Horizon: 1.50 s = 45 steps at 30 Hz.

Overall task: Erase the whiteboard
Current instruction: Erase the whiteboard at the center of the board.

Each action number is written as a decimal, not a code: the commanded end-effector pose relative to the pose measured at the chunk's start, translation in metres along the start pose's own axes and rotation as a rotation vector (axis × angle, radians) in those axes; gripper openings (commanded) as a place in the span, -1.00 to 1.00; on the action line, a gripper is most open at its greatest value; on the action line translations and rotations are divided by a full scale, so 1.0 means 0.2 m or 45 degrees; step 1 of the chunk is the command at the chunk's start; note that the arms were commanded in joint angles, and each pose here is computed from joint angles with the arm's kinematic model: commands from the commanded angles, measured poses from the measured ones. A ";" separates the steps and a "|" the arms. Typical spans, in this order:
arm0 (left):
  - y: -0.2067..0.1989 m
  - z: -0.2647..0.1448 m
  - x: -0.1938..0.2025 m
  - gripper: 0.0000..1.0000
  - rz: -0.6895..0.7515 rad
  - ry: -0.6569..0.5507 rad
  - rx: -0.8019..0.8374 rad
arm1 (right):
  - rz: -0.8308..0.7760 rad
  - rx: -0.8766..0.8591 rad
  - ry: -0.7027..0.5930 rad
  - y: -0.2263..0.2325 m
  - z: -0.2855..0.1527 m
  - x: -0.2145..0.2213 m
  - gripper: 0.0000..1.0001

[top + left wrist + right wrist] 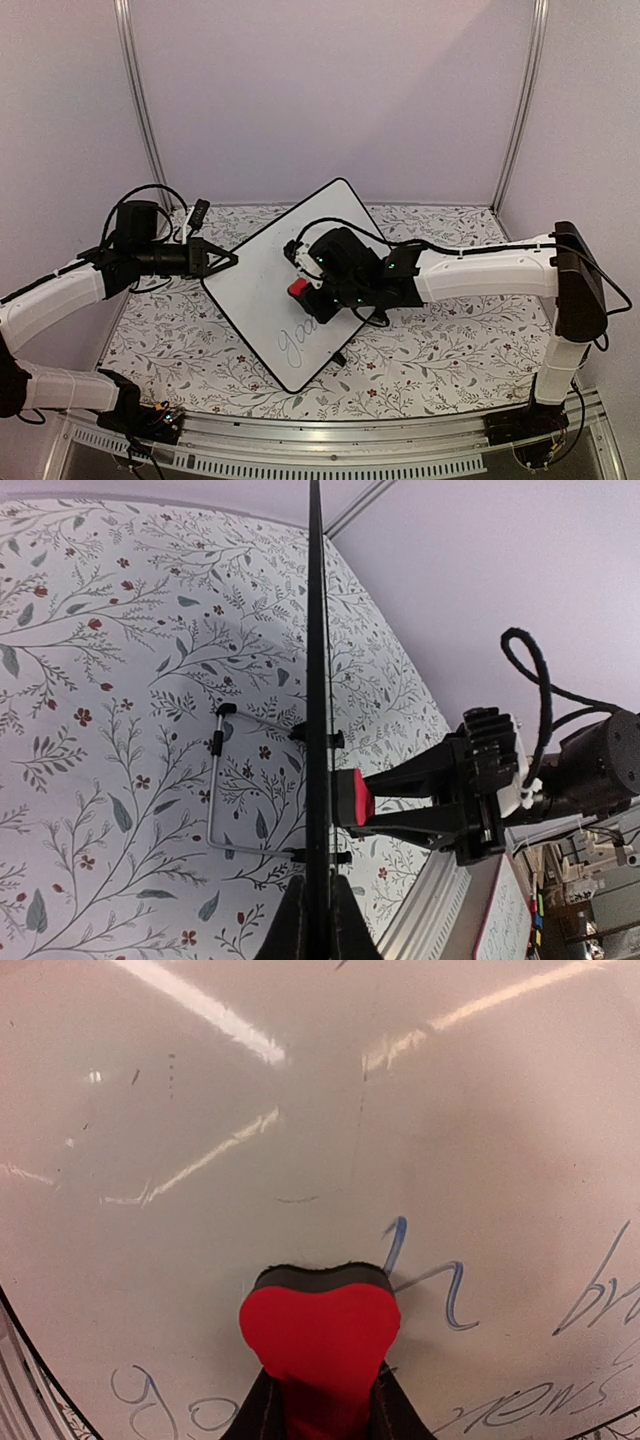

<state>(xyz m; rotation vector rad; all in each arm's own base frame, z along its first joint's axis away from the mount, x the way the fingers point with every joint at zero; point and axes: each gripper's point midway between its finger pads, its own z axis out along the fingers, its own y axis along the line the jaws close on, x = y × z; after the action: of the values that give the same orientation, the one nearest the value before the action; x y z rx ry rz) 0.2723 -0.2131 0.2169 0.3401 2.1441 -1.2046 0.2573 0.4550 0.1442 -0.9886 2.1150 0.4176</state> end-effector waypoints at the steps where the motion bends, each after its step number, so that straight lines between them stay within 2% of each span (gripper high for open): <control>1: -0.04 0.01 0.02 -1.00 0.041 0.022 0.063 | 0.039 0.031 0.118 -0.07 0.02 0.20 -1.00; 21: -0.04 0.01 0.02 -1.00 0.042 0.019 0.060 | 0.079 0.019 0.156 -0.06 -0.01 0.32 -1.00; 45: -0.05 0.00 0.02 -1.00 0.045 0.018 0.069 | 0.012 0.033 0.022 -0.08 0.06 -0.05 -1.00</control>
<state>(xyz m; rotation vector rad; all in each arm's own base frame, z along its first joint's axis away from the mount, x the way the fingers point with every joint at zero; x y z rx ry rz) 0.2722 -0.2134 0.2176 0.3430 2.1409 -1.2078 0.2615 0.4490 0.1450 -0.9854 2.1550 0.3996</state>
